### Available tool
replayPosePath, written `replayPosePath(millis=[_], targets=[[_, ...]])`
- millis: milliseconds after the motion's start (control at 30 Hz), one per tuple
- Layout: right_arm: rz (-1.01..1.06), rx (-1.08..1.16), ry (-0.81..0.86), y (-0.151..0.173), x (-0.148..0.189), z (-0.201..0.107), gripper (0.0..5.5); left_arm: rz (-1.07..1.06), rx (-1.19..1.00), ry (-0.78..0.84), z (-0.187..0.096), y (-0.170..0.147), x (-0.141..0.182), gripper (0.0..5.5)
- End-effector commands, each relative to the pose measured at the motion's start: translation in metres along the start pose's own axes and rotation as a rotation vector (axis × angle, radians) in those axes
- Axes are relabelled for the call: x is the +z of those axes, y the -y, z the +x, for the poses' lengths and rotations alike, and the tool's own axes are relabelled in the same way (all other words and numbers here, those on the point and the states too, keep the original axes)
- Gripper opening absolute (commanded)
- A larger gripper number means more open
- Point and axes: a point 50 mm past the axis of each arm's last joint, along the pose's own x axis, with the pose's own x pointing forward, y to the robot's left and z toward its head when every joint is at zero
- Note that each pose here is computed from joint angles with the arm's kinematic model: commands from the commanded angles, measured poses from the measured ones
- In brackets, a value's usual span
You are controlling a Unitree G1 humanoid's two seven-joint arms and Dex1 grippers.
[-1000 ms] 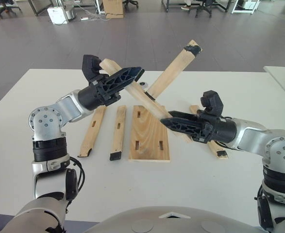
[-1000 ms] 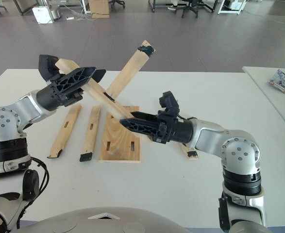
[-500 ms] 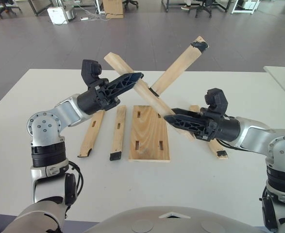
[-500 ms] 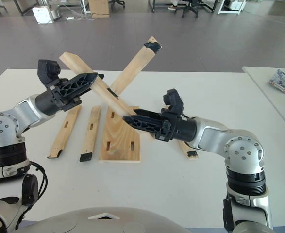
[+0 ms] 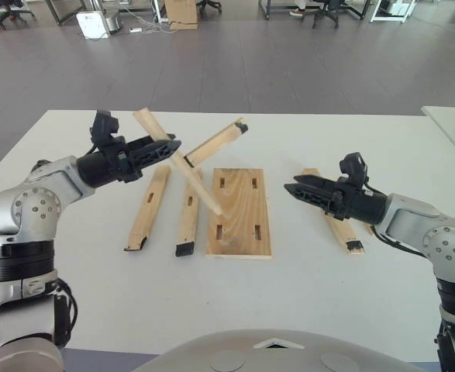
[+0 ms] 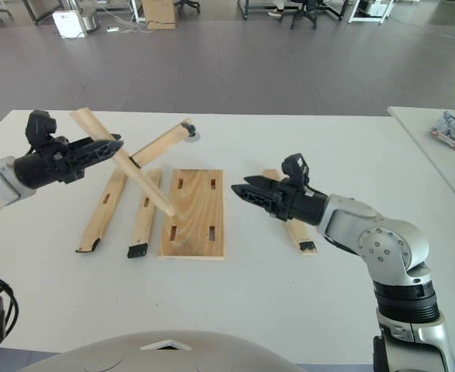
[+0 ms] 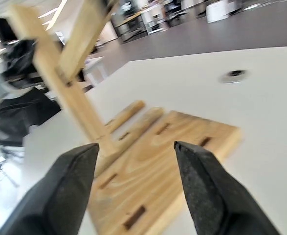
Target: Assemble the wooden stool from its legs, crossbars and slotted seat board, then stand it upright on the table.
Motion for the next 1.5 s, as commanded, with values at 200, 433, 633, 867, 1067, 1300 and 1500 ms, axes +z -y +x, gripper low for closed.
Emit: replayPosePath(millis=[200, 433, 633, 867, 1067, 1300, 1500], targets=[[-0.045, -0.091, 0.04, 0.015, 0.009, -0.01, 2.89, 0.208, -0.251, 0.087, -0.015, 0.011, 0.0, 2.1], [-0.056, -0.149, 0.051, 0.022, 0.009, -0.01, 2.89, 0.333, -0.335, 0.037, -0.013, 0.013, -0.011, 2.1], [-0.065, -0.158, 0.056, 0.025, 0.012, -0.007, 2.89, 0.345, -0.335, 0.062, -0.007, 0.025, -0.017, 2.1], [-0.064, -0.162, 0.055, 0.027, 0.014, -0.007, 2.89, 0.367, -0.356, 0.007, -0.005, 0.031, -0.032, 2.1], [-0.069, -0.163, 0.061, 0.028, 0.016, -0.007, 2.89, 0.392, -0.39, -0.055, -0.003, 0.029, -0.043, 2.1], [-0.068, -0.153, 0.069, 0.025, 0.015, -0.004, 2.89, 0.421, -0.416, -0.184, -0.005, 0.018, -0.06, 2.08], [-0.059, -0.146, 0.071, 0.023, 0.012, -0.003, 2.89, 0.374, -0.434, -0.262, 0.011, 0.018, -0.064, 2.08]])
